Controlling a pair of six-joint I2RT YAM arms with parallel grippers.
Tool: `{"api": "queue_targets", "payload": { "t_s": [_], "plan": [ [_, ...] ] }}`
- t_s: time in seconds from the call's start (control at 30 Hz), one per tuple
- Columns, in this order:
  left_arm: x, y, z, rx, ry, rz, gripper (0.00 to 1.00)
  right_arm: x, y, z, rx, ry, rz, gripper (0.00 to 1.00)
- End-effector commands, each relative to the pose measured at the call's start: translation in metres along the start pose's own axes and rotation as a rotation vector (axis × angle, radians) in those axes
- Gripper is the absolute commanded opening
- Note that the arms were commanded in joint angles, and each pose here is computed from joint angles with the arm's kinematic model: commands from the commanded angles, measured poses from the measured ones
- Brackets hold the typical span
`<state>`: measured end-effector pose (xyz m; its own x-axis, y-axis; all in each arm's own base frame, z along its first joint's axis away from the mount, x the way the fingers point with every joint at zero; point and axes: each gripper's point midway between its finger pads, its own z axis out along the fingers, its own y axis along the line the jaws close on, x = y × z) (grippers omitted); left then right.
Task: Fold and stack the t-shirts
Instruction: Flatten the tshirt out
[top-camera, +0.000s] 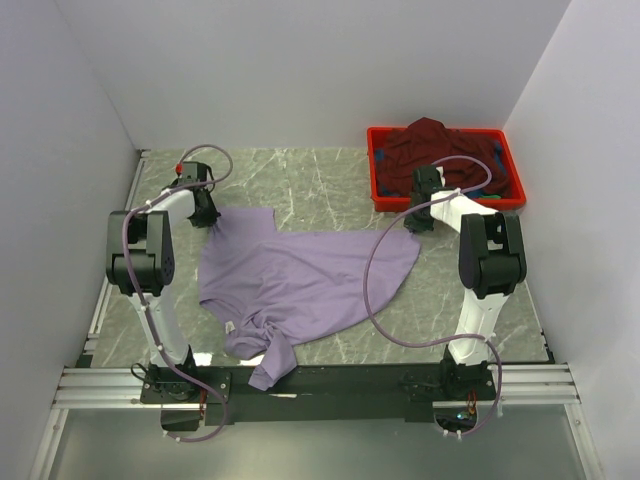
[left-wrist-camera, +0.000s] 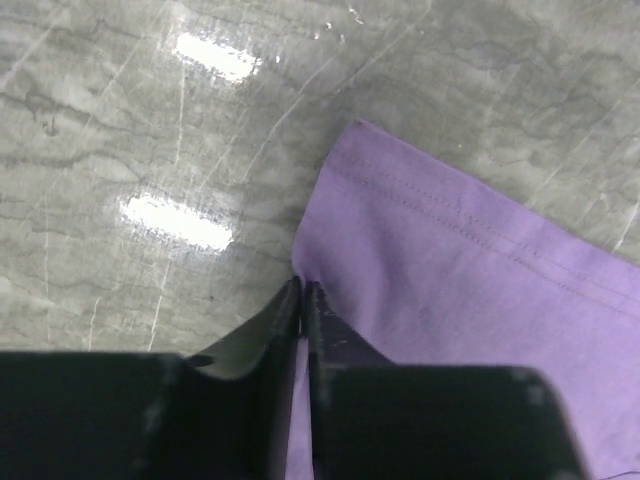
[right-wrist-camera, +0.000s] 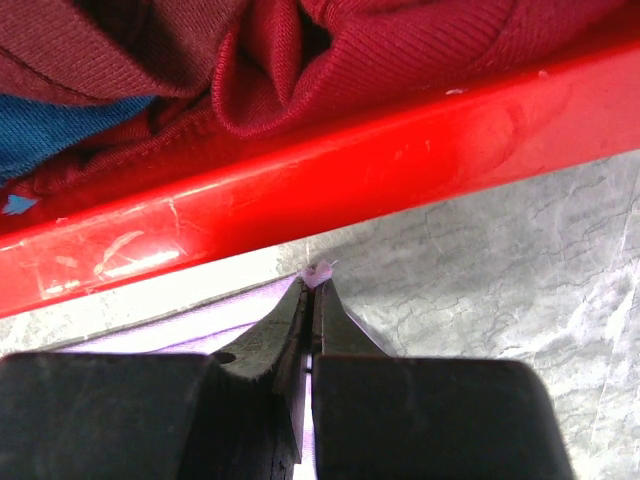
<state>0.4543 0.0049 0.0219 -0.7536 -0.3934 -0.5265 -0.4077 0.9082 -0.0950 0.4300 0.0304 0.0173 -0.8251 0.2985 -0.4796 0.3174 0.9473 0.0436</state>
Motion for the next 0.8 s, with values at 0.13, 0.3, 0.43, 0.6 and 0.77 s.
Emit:
{"api": "queue_targets", "payload": {
  "t_s": [0.13, 0.3, 0.43, 0.6, 0.77],
  "plan": [
    [0.000, 0.002, 0.004, -0.033, 0.049, 0.025, 0.01, -0.020, 0.000, -0.014, -0.006, -0.053, 0.031, 0.00],
    [-0.083, -0.012, -0.040, -0.021, -0.131, 0.001, 0.01, -0.059, 0.012, -0.049, -0.054, -0.156, 0.055, 0.00],
    [-0.168, -0.017, -0.109, 0.011, -0.333, -0.031, 0.01, -0.105, 0.015, -0.101, -0.080, -0.291, 0.058, 0.00],
    [-0.255, -0.022, -0.230, 0.105, -0.614, -0.062, 0.00, -0.165, 0.017, -0.201, -0.161, -0.531, 0.064, 0.00],
    [-0.290, -0.021, -0.338, 0.221, -0.845, -0.065, 0.00, -0.196, 0.011, -0.304, -0.238, -0.758, 0.066, 0.00]
  ]
}}
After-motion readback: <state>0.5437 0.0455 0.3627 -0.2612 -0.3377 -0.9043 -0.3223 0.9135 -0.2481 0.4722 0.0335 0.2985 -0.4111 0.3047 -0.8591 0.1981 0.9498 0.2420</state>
